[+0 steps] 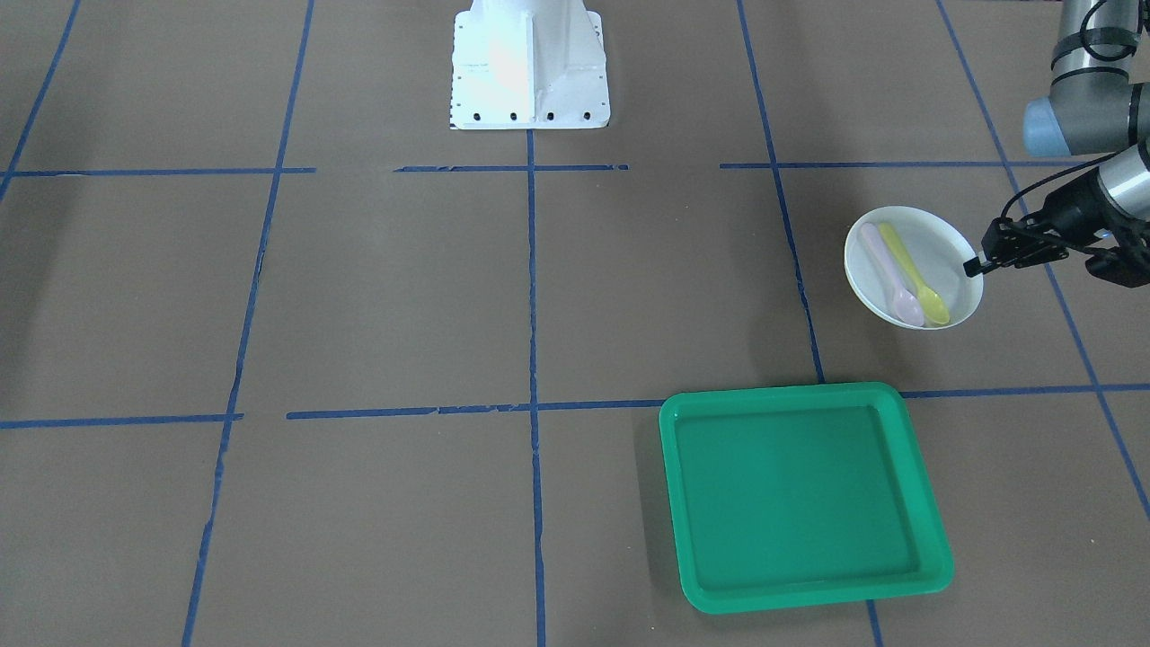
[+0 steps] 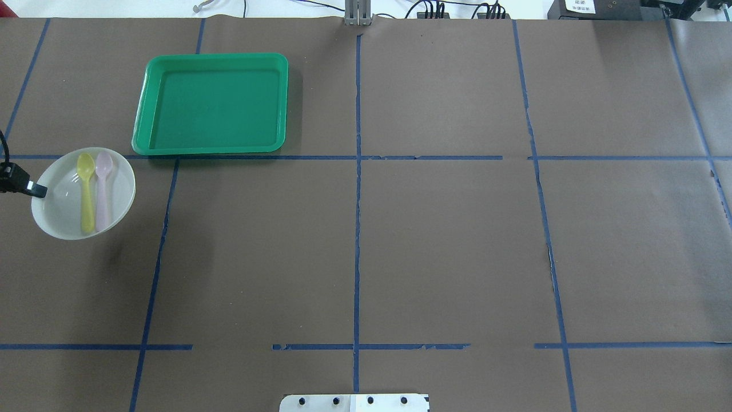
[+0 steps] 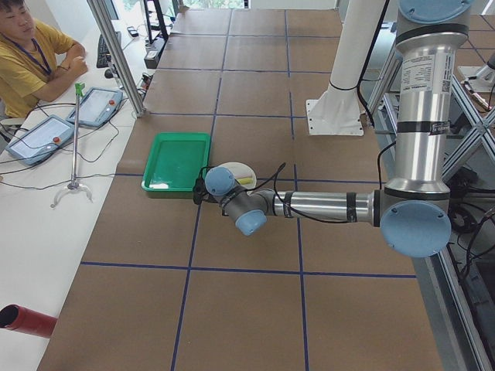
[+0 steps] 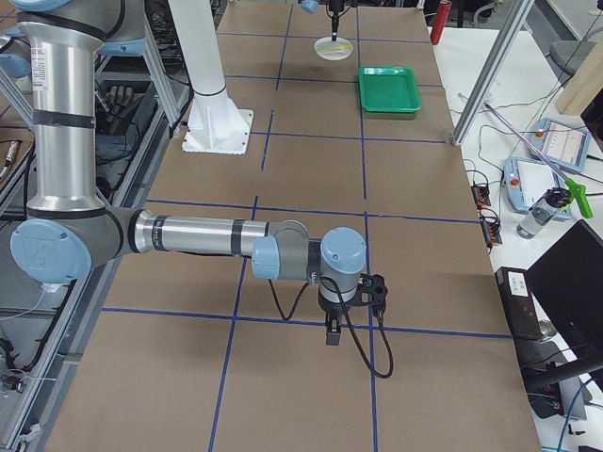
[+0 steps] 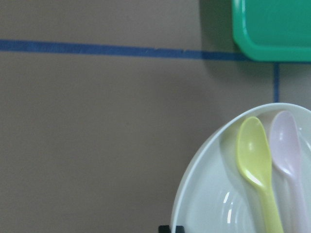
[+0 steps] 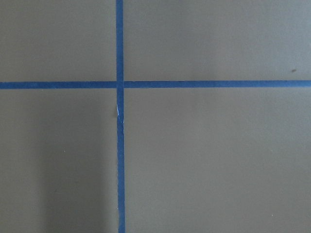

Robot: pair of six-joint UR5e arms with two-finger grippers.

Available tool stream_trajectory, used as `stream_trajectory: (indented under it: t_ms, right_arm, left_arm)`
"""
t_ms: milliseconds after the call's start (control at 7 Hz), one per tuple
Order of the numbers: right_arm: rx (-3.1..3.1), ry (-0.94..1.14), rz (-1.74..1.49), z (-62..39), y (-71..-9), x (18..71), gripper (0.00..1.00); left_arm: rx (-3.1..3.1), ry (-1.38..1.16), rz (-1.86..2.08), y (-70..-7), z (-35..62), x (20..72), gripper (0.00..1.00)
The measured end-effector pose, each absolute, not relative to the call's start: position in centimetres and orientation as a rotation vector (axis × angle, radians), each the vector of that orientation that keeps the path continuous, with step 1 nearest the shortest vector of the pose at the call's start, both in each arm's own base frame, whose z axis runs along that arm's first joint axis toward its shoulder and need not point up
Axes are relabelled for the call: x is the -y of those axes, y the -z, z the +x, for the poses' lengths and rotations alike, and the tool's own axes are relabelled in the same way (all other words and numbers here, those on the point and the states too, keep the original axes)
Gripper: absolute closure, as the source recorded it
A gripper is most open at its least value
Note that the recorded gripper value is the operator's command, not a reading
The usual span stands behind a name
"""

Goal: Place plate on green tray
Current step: 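Lift the plate and carry it over the green tray with the left gripper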

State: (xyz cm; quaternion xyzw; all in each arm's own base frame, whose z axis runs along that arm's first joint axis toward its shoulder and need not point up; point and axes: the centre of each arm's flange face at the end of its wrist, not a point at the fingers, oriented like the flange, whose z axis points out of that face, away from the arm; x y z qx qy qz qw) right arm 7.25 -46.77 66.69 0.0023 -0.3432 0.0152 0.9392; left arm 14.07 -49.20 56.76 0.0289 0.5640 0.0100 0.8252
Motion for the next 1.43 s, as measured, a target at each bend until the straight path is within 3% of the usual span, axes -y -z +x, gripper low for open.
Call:
stream_trajectory:
  t_ms: [429,857,1286,1429]
  right_arm:
    - [0.701,-0.031,0.005,7.3,-66.7,46.8,0.0]
    - [0.701,-0.031,0.004,7.2,-66.7,46.7,0.0]
    - [0.701,-0.031,0.005,7.2,-66.7,46.8,0.0]
    - [0.701,-0.031,0.005,7.3,-66.7,46.8,0.0]
  left_arm:
    - [-1.215,-0.017,0.089,-49.3,16.9,59.9,1.0]
    - [-1.142,-0.03,0.107,-46.5,23.7,69.4,1.0]
    - [-1.065,-0.052,0.126,-48.2,30.0,71.7,1.0]
    - [-1.06,-0.054,0.131,-48.4,30.6,71.8,0.37]
